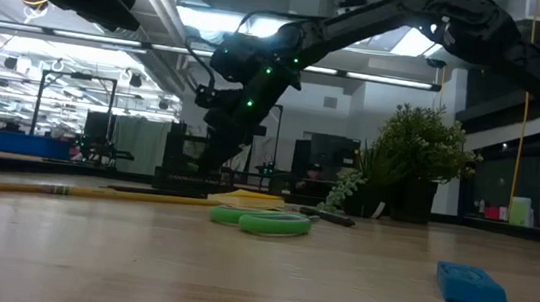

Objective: Pick and place office supplies into organizer
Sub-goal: Put the green eraser into the black desk organizer, then put the bottom yellow pencil into the black desk organizer

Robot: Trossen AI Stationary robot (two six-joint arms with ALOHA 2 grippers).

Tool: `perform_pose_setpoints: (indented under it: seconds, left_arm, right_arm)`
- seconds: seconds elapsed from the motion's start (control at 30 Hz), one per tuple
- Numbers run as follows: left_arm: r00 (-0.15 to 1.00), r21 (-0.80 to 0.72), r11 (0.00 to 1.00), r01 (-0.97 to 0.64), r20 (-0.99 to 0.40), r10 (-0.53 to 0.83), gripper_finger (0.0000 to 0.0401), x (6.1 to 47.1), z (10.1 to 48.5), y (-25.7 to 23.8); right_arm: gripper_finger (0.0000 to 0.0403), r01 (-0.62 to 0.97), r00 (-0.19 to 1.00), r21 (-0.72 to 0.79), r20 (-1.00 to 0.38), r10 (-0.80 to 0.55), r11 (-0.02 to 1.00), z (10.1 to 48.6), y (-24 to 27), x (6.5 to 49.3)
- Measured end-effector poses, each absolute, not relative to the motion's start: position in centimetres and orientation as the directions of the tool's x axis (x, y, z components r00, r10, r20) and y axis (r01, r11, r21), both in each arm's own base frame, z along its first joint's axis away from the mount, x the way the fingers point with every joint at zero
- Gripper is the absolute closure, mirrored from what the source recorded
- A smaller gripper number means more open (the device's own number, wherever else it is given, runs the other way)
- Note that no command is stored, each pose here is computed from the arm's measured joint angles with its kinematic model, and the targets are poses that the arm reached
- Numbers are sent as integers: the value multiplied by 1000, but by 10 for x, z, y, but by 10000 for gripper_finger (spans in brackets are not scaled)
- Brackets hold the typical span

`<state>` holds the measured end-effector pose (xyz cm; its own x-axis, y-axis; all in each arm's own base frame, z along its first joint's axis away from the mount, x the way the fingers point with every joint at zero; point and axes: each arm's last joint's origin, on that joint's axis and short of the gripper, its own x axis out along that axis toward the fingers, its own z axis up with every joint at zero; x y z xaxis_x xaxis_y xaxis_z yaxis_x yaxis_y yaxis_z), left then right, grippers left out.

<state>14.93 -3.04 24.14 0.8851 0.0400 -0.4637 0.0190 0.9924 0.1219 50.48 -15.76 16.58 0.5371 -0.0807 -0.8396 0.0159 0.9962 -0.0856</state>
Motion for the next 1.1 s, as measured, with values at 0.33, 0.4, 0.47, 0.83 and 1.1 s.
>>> perform_pose_setpoints:
  seconds: [0.33, 0.4, 0.47, 0.83, 1.1]
  left_arm:
    - [885, 125, 992, 20, -464, 40, 399, 149, 241, -30]
    - [885, 121, 992, 18, -463, 40, 399, 149, 241, -30]
    - [885, 121, 992, 18, -464, 40, 398, 149, 241, -30]
    - [880, 122, 992, 19, -473, 41, 398, 149, 240, -30]
    - [880, 122, 992, 19, -473, 42, 398, 149, 240, -30]
  right_arm:
    - [298, 13, 526, -81, -847, -76, 997, 165, -157, 504]
    - [278, 14, 528, -80, -846, -76, 997, 166, -157, 504]
    - [258, 21, 528, -77, -846, -77, 997, 166, -157, 504]
    - [206, 35, 542, -84, -835, -89, 996, 170, -158, 504]
    - [210, 14, 541, -90, -837, -83, 996, 170, -157, 504]
